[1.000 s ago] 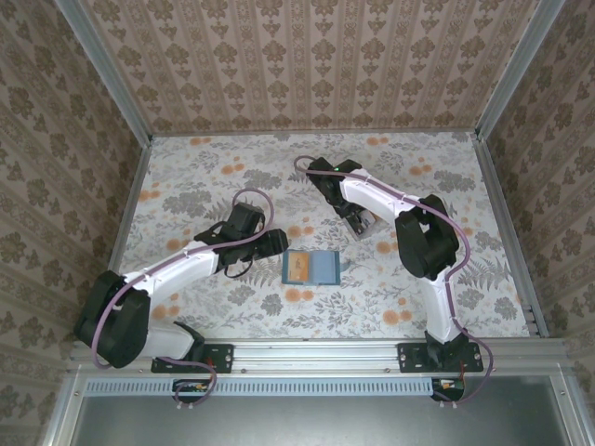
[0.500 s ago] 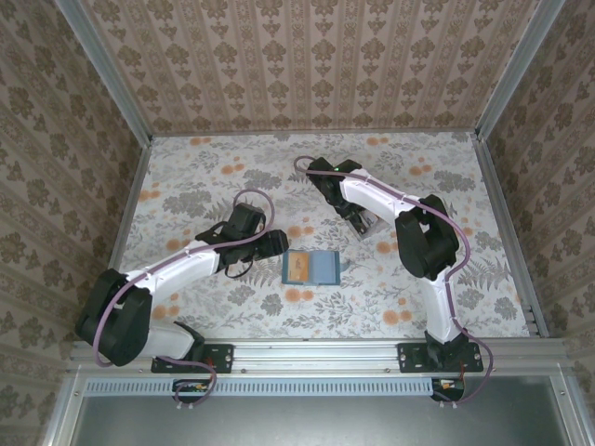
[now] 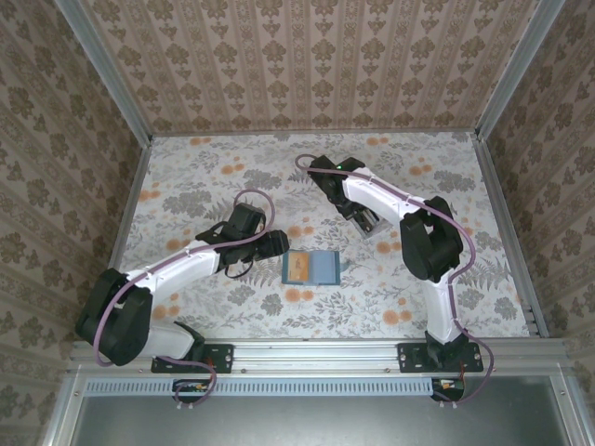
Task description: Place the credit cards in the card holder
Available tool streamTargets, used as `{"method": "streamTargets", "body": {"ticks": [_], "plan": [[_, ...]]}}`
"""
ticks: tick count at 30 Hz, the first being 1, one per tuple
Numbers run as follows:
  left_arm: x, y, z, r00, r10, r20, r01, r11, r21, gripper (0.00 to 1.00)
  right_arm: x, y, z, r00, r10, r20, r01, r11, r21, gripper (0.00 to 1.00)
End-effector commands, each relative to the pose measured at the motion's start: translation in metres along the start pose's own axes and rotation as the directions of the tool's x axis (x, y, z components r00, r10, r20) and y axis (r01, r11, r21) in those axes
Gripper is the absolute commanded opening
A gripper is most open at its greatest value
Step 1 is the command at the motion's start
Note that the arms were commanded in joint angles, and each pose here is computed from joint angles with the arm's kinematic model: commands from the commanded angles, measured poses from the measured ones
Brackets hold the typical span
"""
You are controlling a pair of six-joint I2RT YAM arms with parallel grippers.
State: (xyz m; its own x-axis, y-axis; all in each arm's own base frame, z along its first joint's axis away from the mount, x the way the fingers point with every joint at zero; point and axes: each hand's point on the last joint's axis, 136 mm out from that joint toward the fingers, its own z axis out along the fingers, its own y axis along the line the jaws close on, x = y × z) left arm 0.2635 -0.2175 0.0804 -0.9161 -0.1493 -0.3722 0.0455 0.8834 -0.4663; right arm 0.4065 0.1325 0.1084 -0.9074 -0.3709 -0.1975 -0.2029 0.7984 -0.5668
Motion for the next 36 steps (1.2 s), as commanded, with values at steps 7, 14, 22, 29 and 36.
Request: {"method": "streamTargets", "body": {"ticks": [7, 14, 22, 29, 36], "plan": [[-0.008, -0.007, -0.002, 1.000, -0.012, 0.000, 0.012, 1.000, 0.018, 0.75, 0.003, -0.011, -0.039, 1.000, 0.024, 0.012, -0.022, 0.993, -0.120, 0.07], [-0.013, -0.014, -0.005, 1.000, -0.012, 0.005, 0.012, 0.999, 0.039, 0.71, 0.007, -0.013, -0.055, 0.997, 0.072, 0.011, -0.068, 0.981, -0.183, 0.04], [-0.018, -0.021, -0.008, 1.000, -0.029, -0.001, 0.029, 0.996, 0.081, 0.68, 0.011, -0.016, -0.083, 0.979, 0.200, 0.027, -0.182, 0.934, -0.306, 0.00], [-0.029, -0.035, -0.014, 0.998, -0.070, 0.000, 0.069, 0.982, 0.175, 0.68, 0.012, -0.007, -0.115, 0.928, 0.373, -0.012, -0.321, 0.782, -0.534, 0.00], [-0.050, -0.057, -0.026, 0.994, -0.106, -0.001, 0.101, 0.939, 0.329, 0.70, 0.005, 0.020, -0.145, 0.861, 0.485, -0.154, -0.373, 0.397, -0.839, 0.00]]}}
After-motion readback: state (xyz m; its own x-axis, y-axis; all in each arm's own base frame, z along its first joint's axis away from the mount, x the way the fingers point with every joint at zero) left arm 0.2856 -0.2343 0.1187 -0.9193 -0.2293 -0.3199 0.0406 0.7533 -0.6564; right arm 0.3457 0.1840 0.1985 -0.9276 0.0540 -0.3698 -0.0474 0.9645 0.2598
